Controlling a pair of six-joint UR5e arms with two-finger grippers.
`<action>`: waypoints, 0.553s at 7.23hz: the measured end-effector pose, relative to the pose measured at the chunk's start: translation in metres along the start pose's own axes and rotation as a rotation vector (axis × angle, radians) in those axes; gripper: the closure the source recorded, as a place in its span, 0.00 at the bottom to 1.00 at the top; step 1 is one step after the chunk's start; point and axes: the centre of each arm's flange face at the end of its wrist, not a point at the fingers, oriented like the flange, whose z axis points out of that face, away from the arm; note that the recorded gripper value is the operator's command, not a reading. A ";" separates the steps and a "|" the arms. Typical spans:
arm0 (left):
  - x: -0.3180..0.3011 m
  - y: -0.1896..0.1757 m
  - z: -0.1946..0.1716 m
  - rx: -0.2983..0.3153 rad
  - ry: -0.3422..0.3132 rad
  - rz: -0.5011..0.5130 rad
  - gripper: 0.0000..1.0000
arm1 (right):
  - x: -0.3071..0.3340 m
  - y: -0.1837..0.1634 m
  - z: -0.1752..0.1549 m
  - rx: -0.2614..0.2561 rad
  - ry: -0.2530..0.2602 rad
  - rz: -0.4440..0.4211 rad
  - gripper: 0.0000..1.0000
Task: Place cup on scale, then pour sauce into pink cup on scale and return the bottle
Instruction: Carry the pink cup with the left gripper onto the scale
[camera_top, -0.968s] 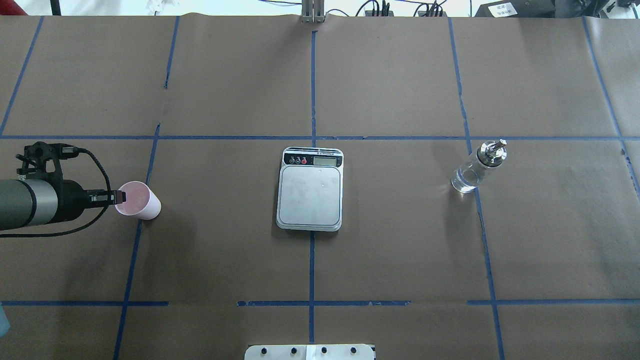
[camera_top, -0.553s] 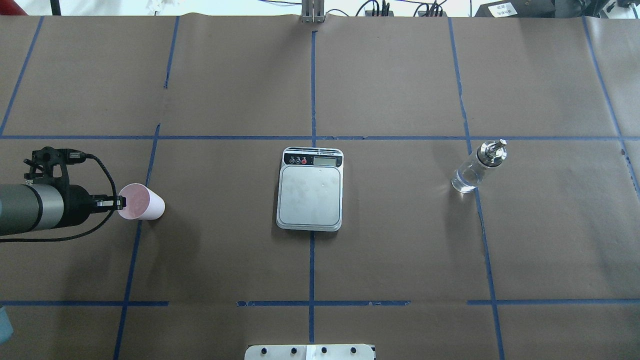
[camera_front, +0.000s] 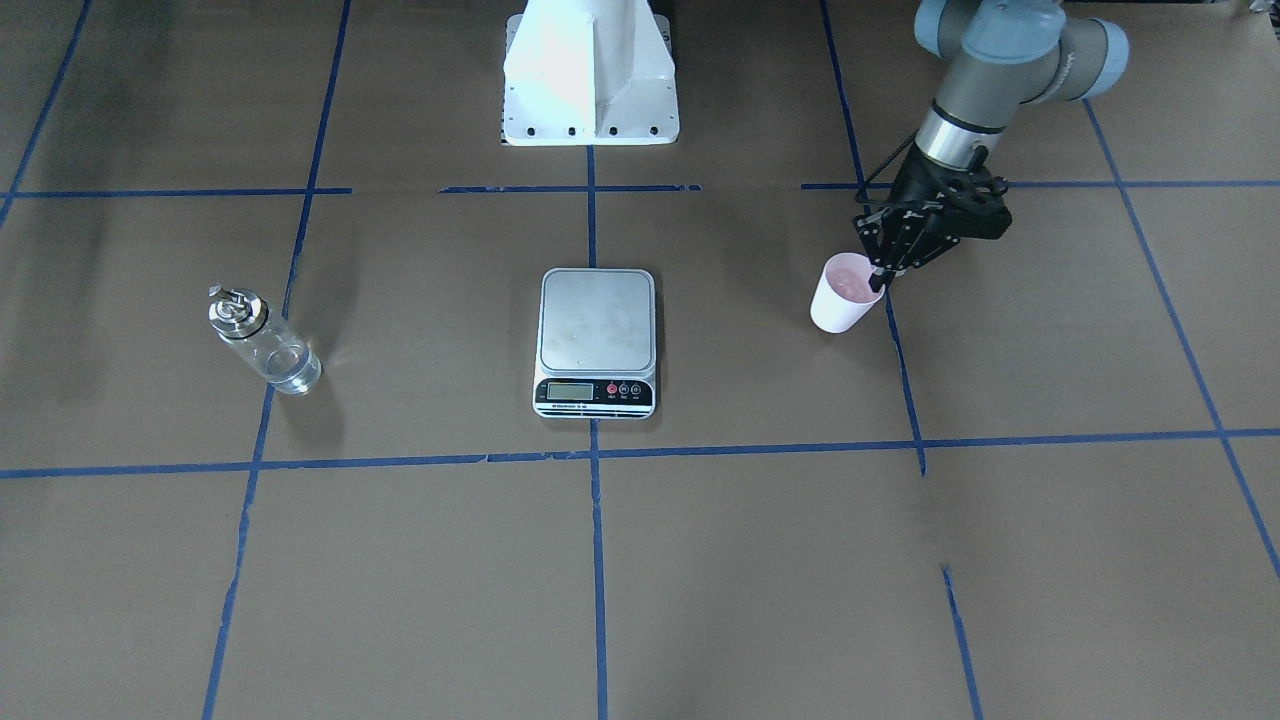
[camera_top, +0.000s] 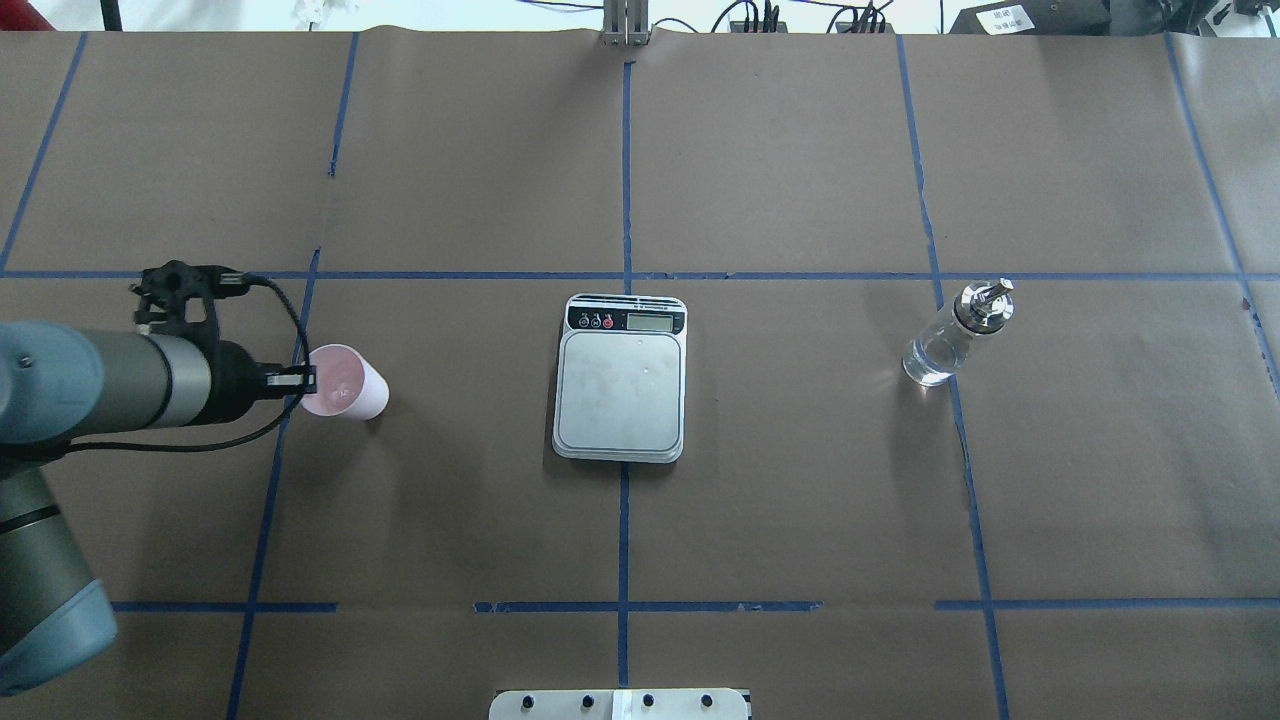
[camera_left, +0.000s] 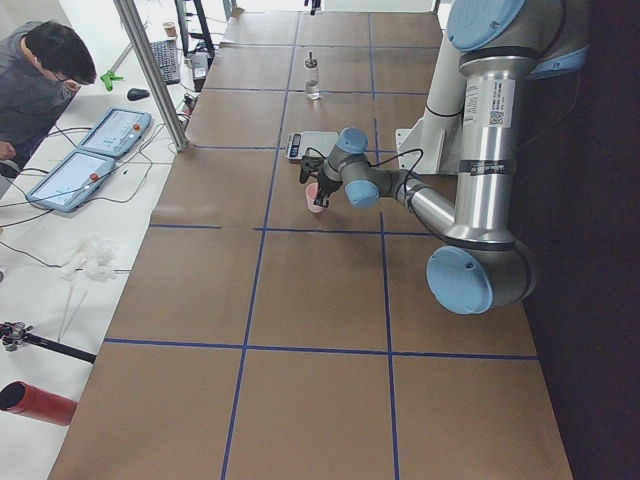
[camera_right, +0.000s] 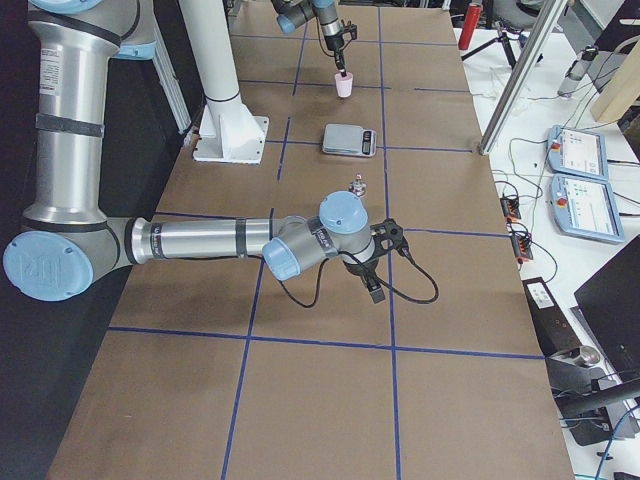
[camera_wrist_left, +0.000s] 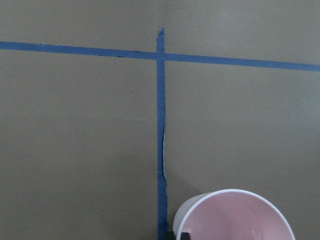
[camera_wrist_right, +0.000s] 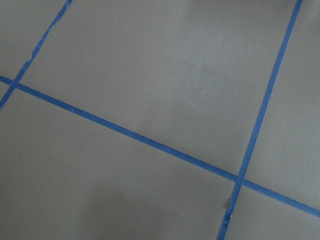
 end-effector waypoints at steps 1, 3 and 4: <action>0.062 -0.020 -0.006 -0.010 -0.012 -0.002 1.00 | 0.000 0.000 0.000 0.000 0.000 0.000 0.00; 0.163 -0.042 -0.019 -0.032 -0.018 -0.003 1.00 | 0.000 0.000 0.000 0.001 0.000 -0.001 0.00; 0.199 -0.050 -0.012 -0.040 -0.021 -0.018 1.00 | 0.000 0.000 0.000 0.001 0.000 -0.001 0.00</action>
